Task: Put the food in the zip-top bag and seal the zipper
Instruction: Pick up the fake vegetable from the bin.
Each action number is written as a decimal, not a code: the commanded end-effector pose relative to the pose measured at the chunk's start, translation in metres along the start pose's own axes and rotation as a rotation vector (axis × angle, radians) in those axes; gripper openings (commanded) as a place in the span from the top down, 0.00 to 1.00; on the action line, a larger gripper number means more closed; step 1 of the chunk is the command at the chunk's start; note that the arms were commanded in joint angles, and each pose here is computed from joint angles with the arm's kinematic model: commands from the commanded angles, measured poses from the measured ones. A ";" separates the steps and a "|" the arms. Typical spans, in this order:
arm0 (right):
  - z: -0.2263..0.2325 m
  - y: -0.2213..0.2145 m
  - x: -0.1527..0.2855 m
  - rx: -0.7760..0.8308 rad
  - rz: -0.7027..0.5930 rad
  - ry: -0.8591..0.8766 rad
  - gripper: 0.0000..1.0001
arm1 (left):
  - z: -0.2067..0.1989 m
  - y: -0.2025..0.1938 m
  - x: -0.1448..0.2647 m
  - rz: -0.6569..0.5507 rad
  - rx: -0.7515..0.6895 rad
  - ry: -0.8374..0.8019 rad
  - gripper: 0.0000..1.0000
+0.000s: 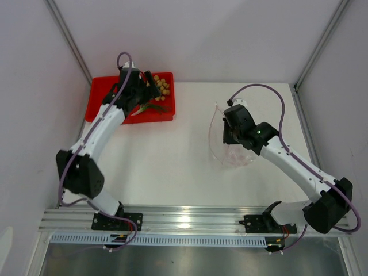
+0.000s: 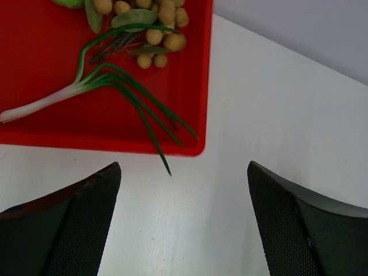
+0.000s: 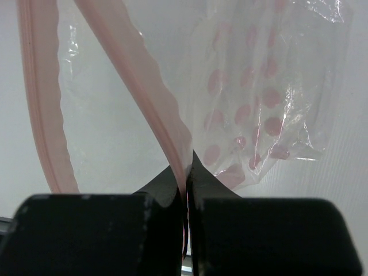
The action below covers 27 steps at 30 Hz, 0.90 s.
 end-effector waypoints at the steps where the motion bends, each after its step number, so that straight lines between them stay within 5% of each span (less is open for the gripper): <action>1: 0.000 0.020 0.001 0.016 -0.057 0.011 1.00 | 0.012 0.018 -0.041 0.053 0.072 0.144 0.08; 9: -0.013 0.017 -0.013 0.023 -0.042 -0.033 1.00 | -0.005 0.018 -0.103 0.176 0.125 0.150 0.11; 27: -0.010 0.013 -0.026 0.009 -0.025 -0.020 1.00 | 0.018 -0.032 -0.148 0.293 0.272 0.269 0.14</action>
Point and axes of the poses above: each gripper's point midway between its finger pads, its own x axis back along the fingers, its own z axis along the line the jaws close on, y = z × x, the point moved 6 cm from there along x, back along the fingers, and after that the axes turned 4 degrees about x, right-handed, at the moved point
